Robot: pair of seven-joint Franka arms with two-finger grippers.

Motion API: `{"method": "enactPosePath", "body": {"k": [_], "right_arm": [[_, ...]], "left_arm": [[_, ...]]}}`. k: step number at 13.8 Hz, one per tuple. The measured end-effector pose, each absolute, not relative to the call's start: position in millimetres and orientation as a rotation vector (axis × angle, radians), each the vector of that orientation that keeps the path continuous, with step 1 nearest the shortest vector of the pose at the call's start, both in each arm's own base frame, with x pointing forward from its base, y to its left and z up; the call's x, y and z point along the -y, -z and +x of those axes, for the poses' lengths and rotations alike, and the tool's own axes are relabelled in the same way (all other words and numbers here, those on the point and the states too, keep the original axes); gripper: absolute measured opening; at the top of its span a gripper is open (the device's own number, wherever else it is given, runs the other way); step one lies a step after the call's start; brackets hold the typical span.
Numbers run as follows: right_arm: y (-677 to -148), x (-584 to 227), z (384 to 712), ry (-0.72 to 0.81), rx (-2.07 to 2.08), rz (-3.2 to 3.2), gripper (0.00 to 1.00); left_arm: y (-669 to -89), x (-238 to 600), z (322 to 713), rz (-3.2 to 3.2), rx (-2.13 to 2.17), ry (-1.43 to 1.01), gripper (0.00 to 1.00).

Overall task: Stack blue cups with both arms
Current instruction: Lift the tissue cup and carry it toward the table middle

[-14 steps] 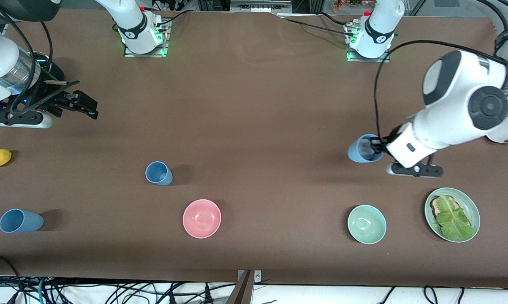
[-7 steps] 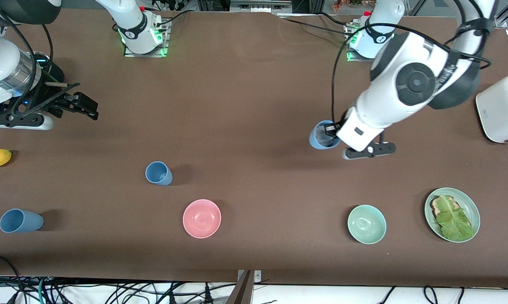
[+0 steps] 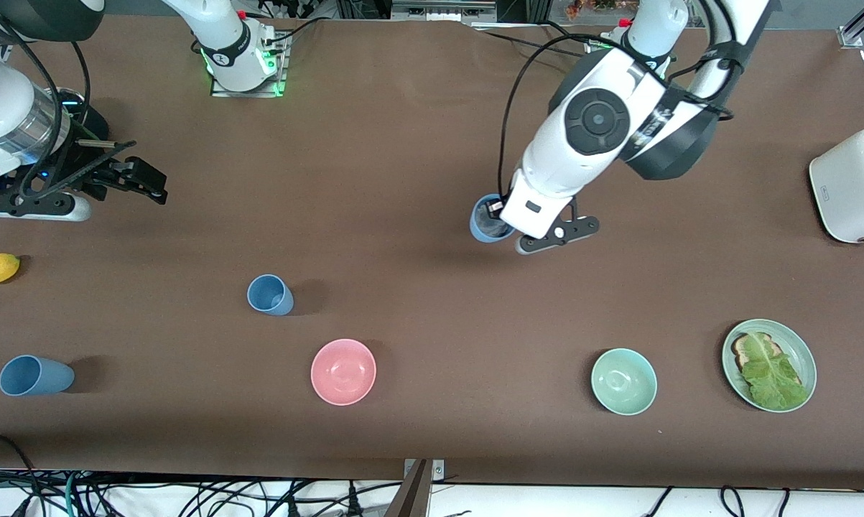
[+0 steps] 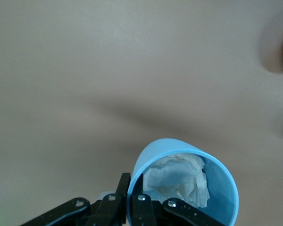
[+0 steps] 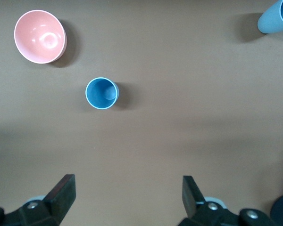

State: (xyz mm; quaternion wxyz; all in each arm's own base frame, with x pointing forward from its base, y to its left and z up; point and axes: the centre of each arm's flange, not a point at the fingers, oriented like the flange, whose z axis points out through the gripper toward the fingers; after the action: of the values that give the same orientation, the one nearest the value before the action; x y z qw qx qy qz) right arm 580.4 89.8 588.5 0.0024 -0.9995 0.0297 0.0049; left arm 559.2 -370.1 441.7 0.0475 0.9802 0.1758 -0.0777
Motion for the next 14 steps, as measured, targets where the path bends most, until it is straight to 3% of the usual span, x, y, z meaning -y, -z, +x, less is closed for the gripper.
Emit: {"method": "enactPosePath", "body": {"k": [14], "right_arm": [[-588.7, -89.1, 580.7, -0.011, -0.093, -3.14, 1.0]], "left_arm": [[-332.5, 413.8, 573.1, 2.984, -0.646, 0.119, 0.05]]}}
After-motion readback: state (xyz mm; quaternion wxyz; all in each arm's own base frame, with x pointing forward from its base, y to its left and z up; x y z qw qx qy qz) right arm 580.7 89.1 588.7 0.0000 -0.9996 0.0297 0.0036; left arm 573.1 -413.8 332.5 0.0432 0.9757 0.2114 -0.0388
